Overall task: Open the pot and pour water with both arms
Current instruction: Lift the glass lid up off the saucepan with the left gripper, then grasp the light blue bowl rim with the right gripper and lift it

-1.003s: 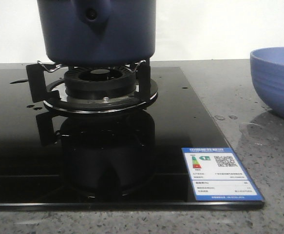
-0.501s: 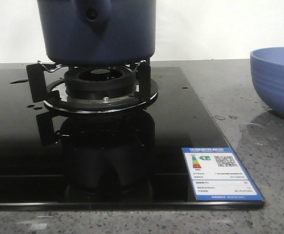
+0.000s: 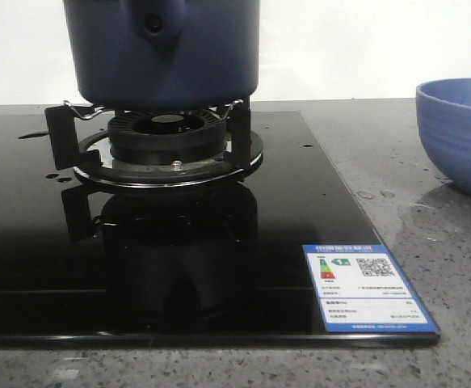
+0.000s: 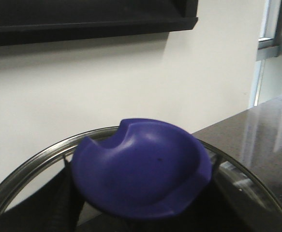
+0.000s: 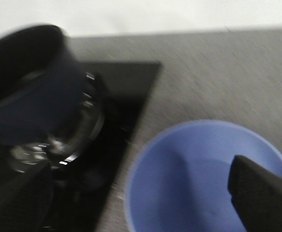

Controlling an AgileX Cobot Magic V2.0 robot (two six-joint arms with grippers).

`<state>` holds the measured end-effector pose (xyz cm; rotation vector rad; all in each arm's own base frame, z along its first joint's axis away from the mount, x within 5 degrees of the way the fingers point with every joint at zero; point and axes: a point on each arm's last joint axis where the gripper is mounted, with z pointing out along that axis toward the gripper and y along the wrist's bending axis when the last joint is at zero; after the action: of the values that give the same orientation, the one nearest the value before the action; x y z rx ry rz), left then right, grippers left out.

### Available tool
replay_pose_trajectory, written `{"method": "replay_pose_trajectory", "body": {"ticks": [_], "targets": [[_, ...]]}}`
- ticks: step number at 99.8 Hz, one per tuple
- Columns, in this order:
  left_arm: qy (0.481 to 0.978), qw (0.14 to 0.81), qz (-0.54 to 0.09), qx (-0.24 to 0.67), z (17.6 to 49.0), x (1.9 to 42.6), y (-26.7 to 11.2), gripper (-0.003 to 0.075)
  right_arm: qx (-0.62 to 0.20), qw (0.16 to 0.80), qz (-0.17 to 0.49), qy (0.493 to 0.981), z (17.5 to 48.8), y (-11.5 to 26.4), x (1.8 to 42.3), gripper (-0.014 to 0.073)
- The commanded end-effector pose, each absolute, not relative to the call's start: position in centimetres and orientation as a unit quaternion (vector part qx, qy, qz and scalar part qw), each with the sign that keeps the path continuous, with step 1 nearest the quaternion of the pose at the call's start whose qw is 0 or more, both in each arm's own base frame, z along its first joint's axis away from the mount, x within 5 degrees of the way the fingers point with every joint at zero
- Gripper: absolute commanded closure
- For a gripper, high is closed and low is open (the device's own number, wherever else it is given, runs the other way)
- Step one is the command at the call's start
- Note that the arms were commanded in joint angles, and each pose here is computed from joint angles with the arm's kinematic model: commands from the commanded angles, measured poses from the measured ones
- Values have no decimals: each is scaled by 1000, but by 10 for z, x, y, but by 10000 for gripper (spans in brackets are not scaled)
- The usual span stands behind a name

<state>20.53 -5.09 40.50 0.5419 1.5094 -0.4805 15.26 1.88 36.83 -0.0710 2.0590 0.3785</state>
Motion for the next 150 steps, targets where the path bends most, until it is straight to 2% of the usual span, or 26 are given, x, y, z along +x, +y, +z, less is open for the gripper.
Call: {"method": "replay_pose_trajectory", "body": {"ticks": [1, 17, 24, 45, 67, 76, 95, 103, 114, 134, 150], "targets": [[649, 701, -217, 198, 414, 180, -47, 458, 31, 496, 130, 858, 381, 6, 159, -73], [646, 711, -205, 188, 406, 158, -48, 458, 93, 430, 40, 897, 377, -16, 172, -73], [638, 714, -208, 198, 408, 151, -52, 458, 102, 406, 21, 908, 371, -21, 179, -68], [628, 721, -212, 204, 412, 145, -54, 458, 112, 334, 35, 935, 341, -24, 213, 49], [626, 722, -217, 199, 413, 145, -54, 458, 129, 274, 63, 951, 312, -24, 241, 113], [624, 723, -224, 193, 414, 144, -54, 458, 139, 261, 80, 952, 304, -23, 247, 189], [624, 723, -227, 190, 414, 144, -54, 458, 147, 250, 116, 950, 295, -17, 250, 451], [623, 724, -228, 189, 414, 144, -54, 458, 134, 250, 128, 950, 295, -14, 250, 559], [623, 724, -228, 189, 414, 144, -54, 458, 124, 256, 144, 948, 300, -11, 248, 660], [623, 724, -228, 189, 414, 144, -54, 458, 99, 267, 151, 947, 329, -8, 246, 659], [623, 724, -229, 189, 414, 144, -54, 458, 52, 308, 157, 937, 379, 2, 248, 655]]}}
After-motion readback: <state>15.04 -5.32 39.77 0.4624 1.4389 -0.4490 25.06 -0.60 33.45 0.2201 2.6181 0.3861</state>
